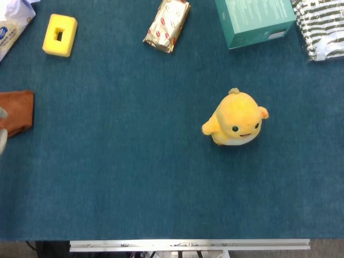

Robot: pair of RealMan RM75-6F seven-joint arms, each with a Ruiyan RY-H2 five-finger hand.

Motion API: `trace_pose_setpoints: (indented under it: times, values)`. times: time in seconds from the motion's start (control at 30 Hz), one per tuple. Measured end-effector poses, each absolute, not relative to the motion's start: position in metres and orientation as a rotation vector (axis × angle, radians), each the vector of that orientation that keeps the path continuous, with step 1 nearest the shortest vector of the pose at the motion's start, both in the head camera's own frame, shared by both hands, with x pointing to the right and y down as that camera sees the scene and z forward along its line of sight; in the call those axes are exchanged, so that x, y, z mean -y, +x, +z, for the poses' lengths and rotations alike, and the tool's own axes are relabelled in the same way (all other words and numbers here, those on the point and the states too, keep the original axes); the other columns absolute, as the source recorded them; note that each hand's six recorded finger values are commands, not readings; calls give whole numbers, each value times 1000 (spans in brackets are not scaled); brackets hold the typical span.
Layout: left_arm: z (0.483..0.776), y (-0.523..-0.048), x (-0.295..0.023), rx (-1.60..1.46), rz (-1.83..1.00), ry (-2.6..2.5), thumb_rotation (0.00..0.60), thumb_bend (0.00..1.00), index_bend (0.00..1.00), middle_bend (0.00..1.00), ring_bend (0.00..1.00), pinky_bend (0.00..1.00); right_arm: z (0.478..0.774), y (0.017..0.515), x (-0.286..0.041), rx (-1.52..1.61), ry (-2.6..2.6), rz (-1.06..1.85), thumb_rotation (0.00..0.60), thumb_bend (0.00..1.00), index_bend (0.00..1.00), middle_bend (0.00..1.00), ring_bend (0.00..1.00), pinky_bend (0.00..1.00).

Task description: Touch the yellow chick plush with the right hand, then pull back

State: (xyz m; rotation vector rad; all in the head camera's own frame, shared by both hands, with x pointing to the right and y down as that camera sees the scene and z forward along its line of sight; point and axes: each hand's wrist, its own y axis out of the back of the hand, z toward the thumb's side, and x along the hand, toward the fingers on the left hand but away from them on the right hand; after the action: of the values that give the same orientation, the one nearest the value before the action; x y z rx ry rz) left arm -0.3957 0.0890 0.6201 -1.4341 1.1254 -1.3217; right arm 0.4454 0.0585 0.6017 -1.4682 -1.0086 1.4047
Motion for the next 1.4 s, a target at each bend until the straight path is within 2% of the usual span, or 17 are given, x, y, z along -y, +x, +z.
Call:
trace_pose_setpoints:
  times: [0.43, 0.5, 0.63, 0.7, 0.93, 1.1, 1.2, 1.4]
  values:
    - [616, -394, -91, -1136, -1310, -1434, 600, 382, 417, 468, 372, 390, 600, 436, -58, 1001, -1531, 1338, 600, 181, 0, 265, 117, 199]
    - [615, -394, -91, -1137, -1306, -1437, 600, 382, 417, 468, 372, 390, 599, 432, -58, 976, -1548, 1311, 600, 223, 0, 265, 117, 199]
    - [613, -394, -92, -1140, -1303, -1434, 600, 381, 417, 468, 372, 390, 600, 421, -60, 915, -1595, 1252, 600, 406, 0, 268, 117, 203]
    - [612, -394, -92, -1143, -1301, -1432, 600, 382, 417, 468, 372, 390, 603, 415, -62, 876, -1645, 1215, 600, 437, 0, 270, 117, 204]
    - [610, -394, -93, -1152, -1296, -1441, 600, 382, 417, 468, 372, 390, 615, 384, -76, 717, -1879, 1067, 600, 460, 24, 298, 136, 242]
    - [607, -396, -94, -1158, -1293, -1436, 600, 382, 417, 468, 372, 390, 627, 365, -92, 587, -2003, 984, 600, 532, 84, 333, 166, 280]
    - [607, -396, -95, -1155, -1296, -1436, 600, 382, 417, 468, 373, 390, 634, 357, -100, 537, -2058, 955, 600, 533, 134, 360, 194, 300]
    - [605, -396, -95, -1162, -1290, -1435, 600, 382, 417, 468, 373, 390, 648, 348, -113, 492, -2177, 932, 600, 535, 140, 366, 202, 307]
